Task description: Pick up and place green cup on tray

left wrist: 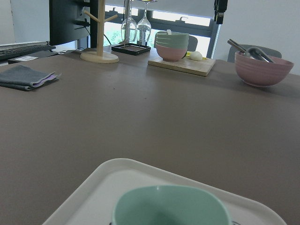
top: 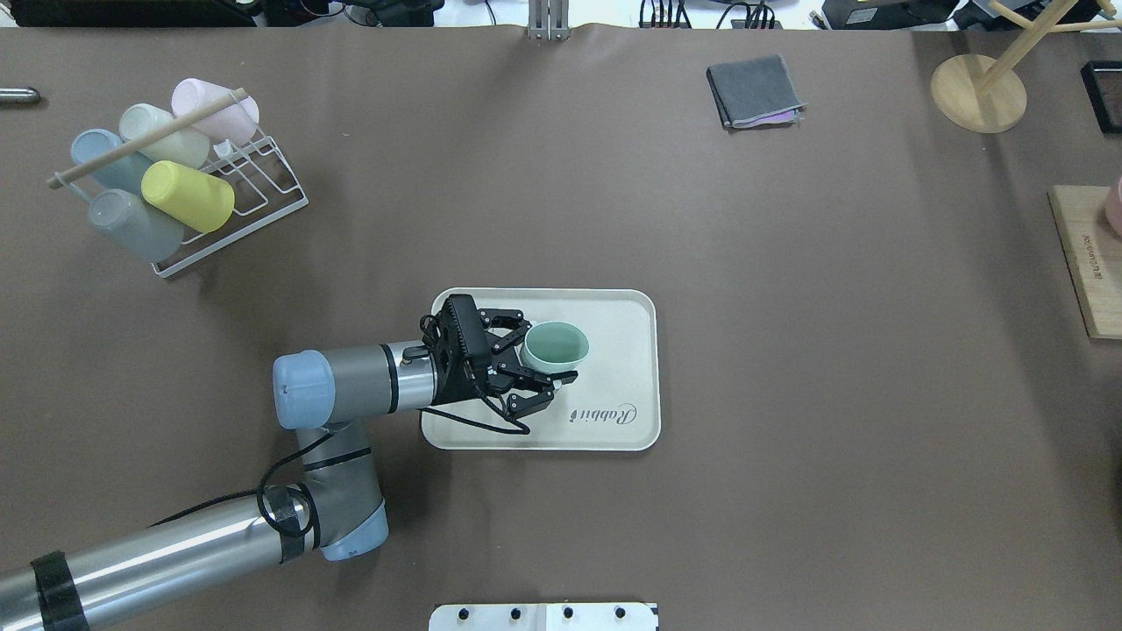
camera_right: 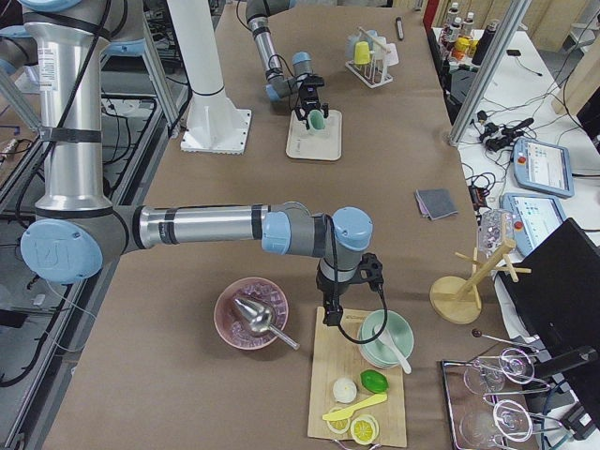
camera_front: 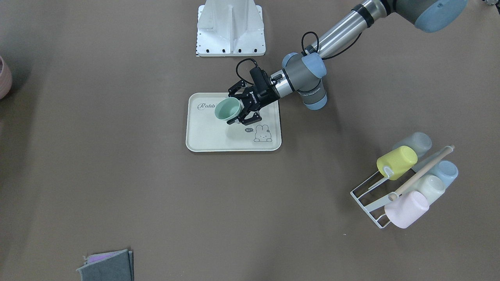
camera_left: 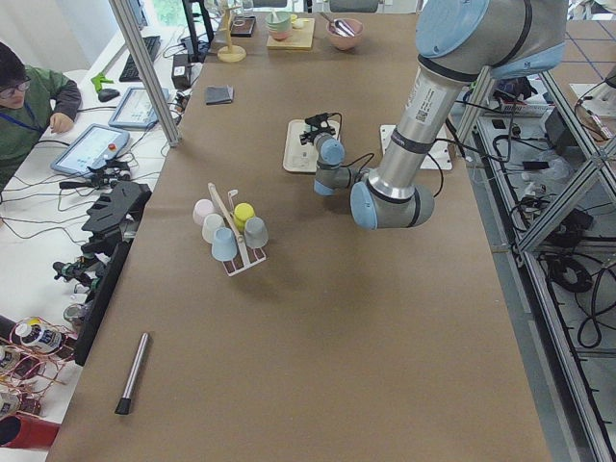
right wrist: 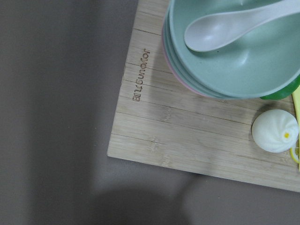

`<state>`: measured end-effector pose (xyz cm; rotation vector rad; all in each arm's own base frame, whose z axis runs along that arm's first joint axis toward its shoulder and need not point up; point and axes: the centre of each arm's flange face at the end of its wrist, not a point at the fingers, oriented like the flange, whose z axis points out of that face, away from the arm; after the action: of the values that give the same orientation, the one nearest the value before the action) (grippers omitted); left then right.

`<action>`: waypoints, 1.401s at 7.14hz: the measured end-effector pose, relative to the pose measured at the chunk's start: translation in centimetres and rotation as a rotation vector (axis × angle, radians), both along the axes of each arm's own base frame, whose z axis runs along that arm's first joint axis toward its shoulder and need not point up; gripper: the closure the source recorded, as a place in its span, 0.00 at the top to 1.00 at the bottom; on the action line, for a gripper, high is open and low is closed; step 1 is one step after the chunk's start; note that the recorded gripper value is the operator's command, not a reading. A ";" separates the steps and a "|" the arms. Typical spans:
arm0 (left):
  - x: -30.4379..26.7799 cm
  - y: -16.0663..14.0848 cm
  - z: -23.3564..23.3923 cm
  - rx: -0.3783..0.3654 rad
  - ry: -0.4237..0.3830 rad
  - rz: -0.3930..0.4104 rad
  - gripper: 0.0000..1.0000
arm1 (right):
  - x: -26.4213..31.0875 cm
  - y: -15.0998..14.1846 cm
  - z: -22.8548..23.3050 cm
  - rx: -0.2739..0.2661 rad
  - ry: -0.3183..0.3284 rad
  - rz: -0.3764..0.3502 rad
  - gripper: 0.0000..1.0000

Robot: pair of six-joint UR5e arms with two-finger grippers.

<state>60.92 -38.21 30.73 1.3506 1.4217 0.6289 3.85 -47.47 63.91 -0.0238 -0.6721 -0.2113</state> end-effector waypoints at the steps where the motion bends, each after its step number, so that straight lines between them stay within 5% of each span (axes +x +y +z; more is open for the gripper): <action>1: 0.1 0.0 0.1 0.001 -0.005 -0.001 0.68 | -0.1 -0.2 -0.2 0.004 0.000 -0.001 1.00; 2: 0.1 0.0 0.1 0.001 -0.009 -0.002 0.99 | -0.1 -0.3 -0.4 0.005 -0.001 0.002 1.00; 7: -2.4 0.1 2.6 -0.003 -0.026 -0.015 0.99 | 0.3 -0.6 -0.8 0.012 -0.001 0.015 1.00; 10: -3.7 0.5 2.4 0.003 -0.011 -0.018 0.99 | 1.4 -0.8 -3.6 0.068 -0.019 0.037 1.00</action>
<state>57.27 -37.70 33.16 1.3594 1.3990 0.6262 5.24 -48.23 60.32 0.0558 -0.6831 -0.1989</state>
